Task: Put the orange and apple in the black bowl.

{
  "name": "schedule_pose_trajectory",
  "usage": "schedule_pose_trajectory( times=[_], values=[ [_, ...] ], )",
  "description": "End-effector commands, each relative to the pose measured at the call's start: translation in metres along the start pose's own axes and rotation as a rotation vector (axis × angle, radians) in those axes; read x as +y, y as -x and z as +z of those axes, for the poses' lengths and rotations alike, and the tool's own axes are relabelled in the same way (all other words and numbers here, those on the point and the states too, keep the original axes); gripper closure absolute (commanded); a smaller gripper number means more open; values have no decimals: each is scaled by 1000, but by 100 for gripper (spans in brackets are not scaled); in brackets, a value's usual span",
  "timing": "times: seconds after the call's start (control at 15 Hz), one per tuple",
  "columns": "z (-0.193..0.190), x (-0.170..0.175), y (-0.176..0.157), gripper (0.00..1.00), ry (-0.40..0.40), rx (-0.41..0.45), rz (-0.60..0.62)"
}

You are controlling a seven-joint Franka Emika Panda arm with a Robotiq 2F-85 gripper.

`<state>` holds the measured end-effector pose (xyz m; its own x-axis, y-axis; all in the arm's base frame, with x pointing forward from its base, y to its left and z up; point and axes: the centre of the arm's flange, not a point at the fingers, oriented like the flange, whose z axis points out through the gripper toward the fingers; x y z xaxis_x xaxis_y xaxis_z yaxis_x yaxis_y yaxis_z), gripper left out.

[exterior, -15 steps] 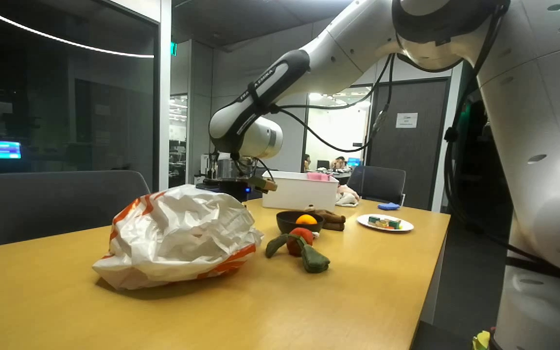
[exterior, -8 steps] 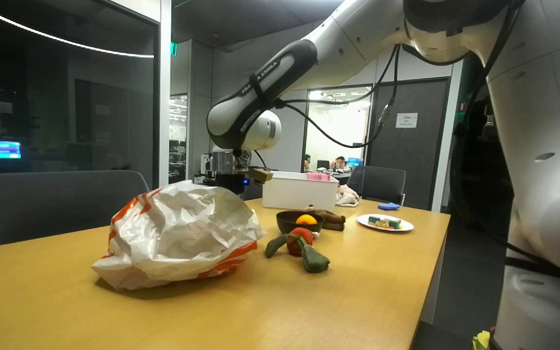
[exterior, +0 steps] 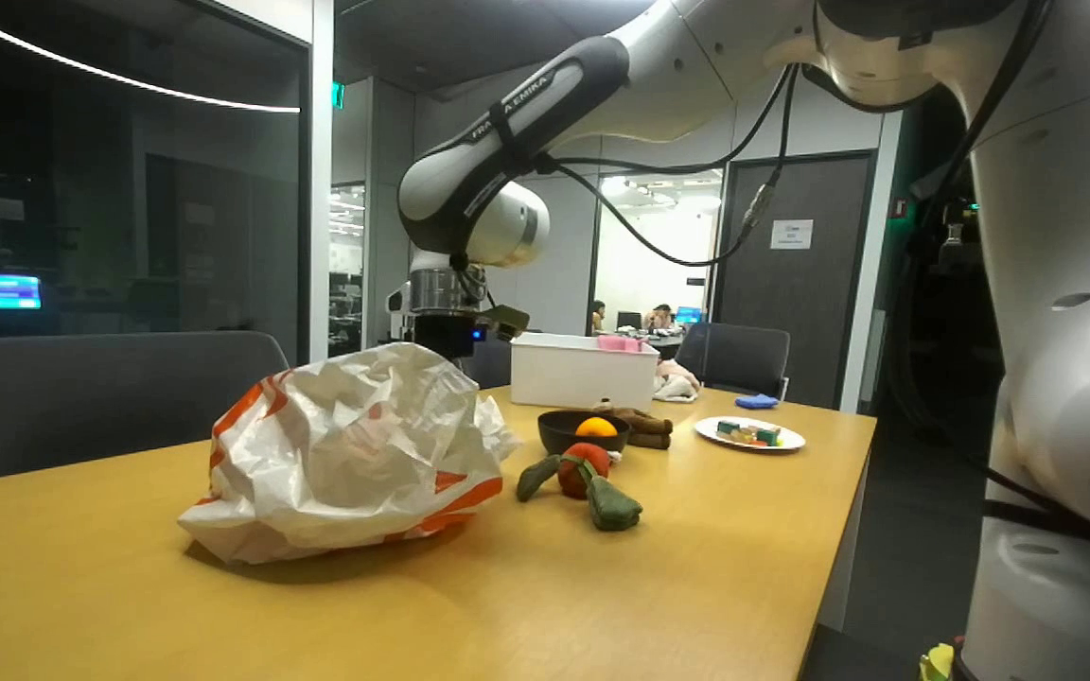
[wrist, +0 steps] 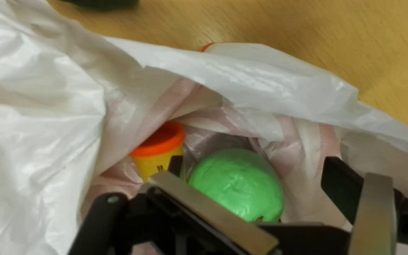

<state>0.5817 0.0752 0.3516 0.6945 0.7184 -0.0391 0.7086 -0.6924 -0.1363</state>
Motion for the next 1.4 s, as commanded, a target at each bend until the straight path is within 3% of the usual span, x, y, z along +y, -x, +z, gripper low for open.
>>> schedule_pose_trajectory(
  times=[0.0, 0.2, 0.6, 1.2, 1.27, 1.33],
  values=[
    [12, 4, -3, 0, 64, 27, -160],
    [25, 10, -9, 0, 95, 27, -211],
    [39, -11, -27, 0, -3, 96, -330],
    [64, -2, -33, 0, 3, 116, -478],
    [66, -2, -33, 25, 1, 121, -484],
    [67, -2, -33, 27, -1, 117, -486]
  ],
)
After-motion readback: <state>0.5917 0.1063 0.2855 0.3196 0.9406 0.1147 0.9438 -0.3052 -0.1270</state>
